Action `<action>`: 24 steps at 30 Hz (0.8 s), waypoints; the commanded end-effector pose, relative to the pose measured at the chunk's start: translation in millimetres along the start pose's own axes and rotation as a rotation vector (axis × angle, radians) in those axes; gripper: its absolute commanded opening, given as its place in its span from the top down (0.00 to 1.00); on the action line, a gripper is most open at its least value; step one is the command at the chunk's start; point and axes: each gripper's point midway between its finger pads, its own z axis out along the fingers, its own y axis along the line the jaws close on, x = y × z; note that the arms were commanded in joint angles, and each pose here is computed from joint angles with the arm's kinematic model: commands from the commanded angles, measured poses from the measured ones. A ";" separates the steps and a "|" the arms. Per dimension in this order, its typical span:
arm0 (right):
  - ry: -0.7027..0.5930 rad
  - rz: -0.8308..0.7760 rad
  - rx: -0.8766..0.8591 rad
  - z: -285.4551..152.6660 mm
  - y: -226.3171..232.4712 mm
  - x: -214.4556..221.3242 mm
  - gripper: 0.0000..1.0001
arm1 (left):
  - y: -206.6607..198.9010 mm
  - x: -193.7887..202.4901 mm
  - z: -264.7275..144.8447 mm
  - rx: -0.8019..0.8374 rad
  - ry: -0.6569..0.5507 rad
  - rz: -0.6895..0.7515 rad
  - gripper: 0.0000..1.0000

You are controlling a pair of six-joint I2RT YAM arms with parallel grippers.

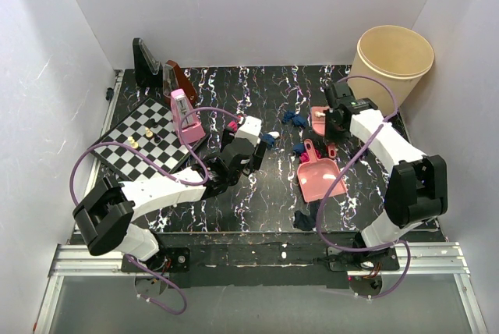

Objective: Sweep away the paper scraps from the table

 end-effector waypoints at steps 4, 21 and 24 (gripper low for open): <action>-0.039 -0.112 -0.254 -50.2 66.6 1.3 0.91 | 23.2 -10.6 -4.2 -0.081 -0.025 -0.053 0.28; 0.159 -0.078 -0.925 -93.9 212.6 66.6 0.92 | 56.9 -8.0 -6.4 -0.181 -0.057 -0.133 0.26; 0.175 -0.054 -1.021 -103.2 222.0 70.0 0.92 | 54.4 -10.5 -9.0 -0.159 -0.067 -0.153 0.26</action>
